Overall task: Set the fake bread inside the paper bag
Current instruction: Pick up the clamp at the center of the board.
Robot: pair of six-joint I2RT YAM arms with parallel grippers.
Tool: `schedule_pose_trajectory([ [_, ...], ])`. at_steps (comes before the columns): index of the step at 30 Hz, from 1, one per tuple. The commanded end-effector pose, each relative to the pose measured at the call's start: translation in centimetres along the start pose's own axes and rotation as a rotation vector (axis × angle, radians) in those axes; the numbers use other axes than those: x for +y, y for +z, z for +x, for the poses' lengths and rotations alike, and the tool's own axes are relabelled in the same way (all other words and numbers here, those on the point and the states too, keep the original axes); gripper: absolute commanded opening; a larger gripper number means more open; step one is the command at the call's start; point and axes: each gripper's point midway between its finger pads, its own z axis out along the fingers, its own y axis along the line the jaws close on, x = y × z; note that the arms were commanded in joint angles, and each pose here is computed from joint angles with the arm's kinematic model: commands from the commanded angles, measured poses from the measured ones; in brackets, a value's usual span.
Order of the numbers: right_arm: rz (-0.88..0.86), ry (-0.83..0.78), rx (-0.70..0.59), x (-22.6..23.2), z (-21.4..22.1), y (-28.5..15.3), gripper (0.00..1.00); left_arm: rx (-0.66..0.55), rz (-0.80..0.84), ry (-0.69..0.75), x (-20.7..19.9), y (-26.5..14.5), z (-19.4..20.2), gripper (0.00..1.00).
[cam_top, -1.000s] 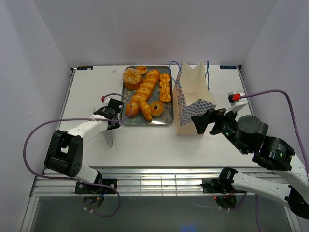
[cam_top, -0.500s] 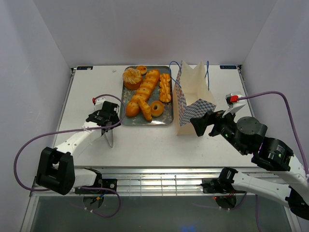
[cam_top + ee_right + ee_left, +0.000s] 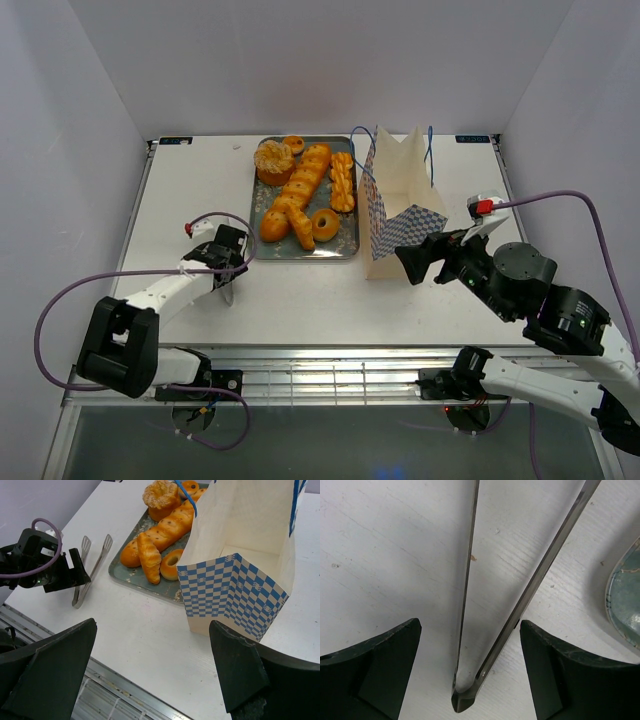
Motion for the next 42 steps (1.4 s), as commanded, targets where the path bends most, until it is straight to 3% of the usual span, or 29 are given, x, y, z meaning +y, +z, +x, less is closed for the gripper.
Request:
schedule_pose_trajectory([
  [1,-0.001,-0.004,-0.043,-0.3,-1.2,-0.7,0.99,-0.058,0.002,-0.033,-0.9,0.7,-1.6,0.91],
  [10,0.003,-0.009,-0.062,-0.7,-1.7,-1.4,0.99,-0.001,-0.02,0.015,-2.2,2.9,-0.8,0.86],
  [15,0.012,-0.008,-0.074,-1.1,-2.0,-1.8,0.99,0.022,-0.006,0.013,-2.6,3.6,-0.2,0.68],
  [21,0.022,-0.007,-0.078,-1.3,-2.1,-1.9,0.99,-0.022,0.014,-0.012,-2.4,2.3,-1.6,0.58],
  [28,0.02,-0.01,-0.067,-1.0,-2.1,-1.5,0.99,-0.129,0.149,-0.043,-3.5,-3.1,-7.1,0.55],
  [32,0.032,-0.013,-0.074,-1.1,-2.5,-1.6,0.99,-0.186,0.314,-0.052,-5.1,-7.8,-10.7,0.55],
  [37,0.11,-0.047,-0.047,-1.7,-2.6,-0.4,0.96,-0.18,0.557,-0.03,-7.5,-12.6,-11.5,0.56],
  [42,0.179,-0.11,-0.024,-1.7,-3.6,1.2,0.97,-0.178,0.684,-0.036,-7.9,-16.0,-11.8,0.57],
])
